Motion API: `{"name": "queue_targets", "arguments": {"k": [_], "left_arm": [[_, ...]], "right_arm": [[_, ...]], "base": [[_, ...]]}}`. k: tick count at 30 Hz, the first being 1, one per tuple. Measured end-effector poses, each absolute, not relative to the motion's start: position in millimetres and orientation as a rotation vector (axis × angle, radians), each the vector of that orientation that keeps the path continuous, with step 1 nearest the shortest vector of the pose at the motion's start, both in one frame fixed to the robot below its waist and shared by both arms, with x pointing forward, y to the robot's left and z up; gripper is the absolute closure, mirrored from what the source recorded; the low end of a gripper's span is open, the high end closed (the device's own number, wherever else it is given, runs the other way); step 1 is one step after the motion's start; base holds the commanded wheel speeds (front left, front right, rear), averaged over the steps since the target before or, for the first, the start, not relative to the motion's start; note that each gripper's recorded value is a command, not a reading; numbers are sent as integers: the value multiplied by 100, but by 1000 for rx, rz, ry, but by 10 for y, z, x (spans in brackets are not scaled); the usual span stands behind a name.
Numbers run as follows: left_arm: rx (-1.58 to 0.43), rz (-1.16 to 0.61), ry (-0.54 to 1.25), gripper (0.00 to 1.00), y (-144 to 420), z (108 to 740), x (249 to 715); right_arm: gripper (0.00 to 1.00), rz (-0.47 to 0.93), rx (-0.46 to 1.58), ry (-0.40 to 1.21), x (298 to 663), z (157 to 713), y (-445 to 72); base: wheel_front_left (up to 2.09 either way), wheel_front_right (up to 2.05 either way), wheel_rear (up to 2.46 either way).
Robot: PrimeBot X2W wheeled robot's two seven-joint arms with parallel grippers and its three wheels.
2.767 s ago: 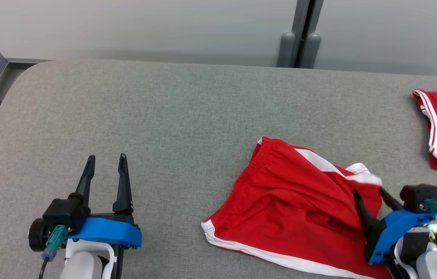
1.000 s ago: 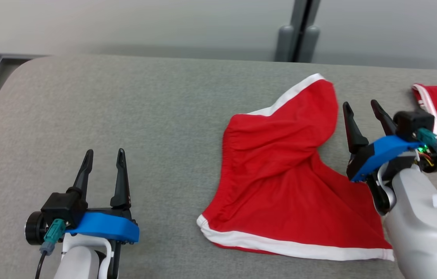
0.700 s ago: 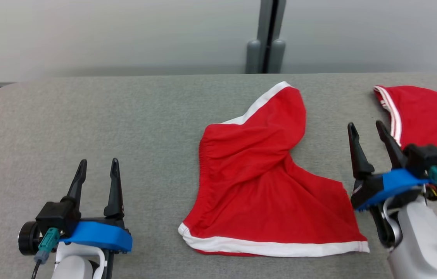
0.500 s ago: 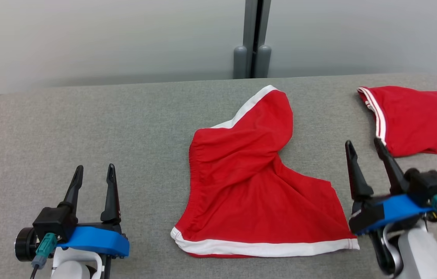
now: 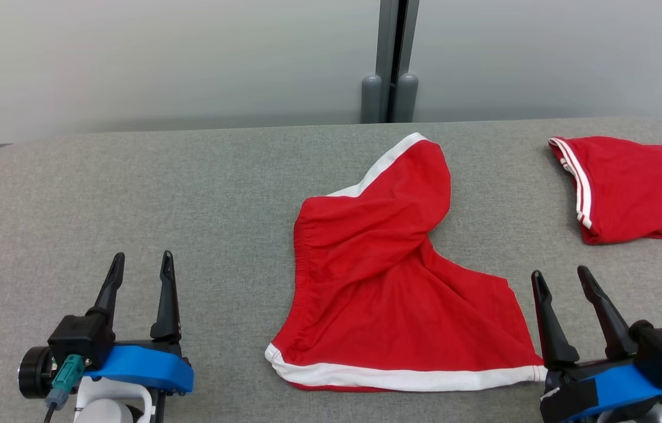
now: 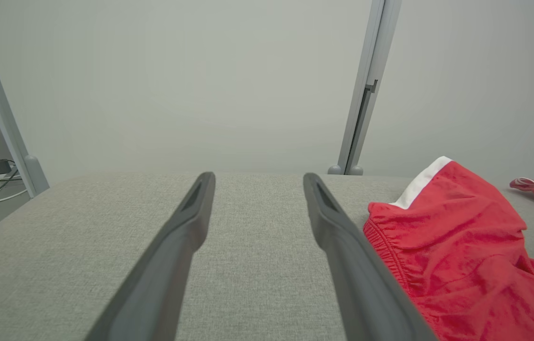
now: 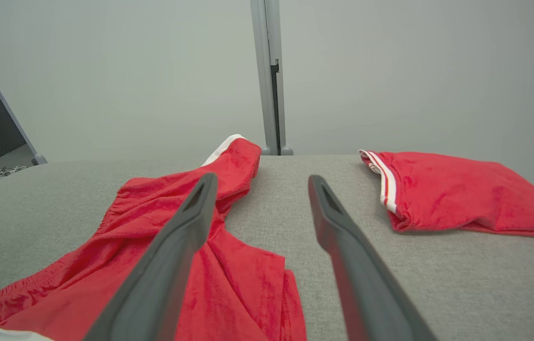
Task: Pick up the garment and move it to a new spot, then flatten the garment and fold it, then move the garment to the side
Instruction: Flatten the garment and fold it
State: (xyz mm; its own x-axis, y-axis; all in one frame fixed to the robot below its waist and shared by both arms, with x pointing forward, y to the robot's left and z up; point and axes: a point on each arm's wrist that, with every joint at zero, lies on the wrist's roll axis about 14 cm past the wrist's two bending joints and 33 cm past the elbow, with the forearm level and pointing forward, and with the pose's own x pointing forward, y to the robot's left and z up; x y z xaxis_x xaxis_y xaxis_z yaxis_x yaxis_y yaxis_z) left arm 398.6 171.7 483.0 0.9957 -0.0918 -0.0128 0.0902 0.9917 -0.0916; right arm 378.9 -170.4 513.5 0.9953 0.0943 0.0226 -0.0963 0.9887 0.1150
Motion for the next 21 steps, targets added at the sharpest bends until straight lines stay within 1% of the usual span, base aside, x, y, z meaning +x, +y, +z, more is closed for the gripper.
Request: {"name": "queue_targets", "arguments": {"k": [12,15,21], "left_arm": [[-90,-94,30,0,1703,4811,3971],[-90,-127,44,0,1615,4785,3968],[-75,-257,113,0,1265,4627,3885]], "right_arm": [[0,89,134,31,3716,5048,-1716],[0,77,132,68,3687,4940,-1751],[0,56,135,188,3553,4567,-1794]], "base": [[0,0,0],[0,0,0],[0,0,0]]}}
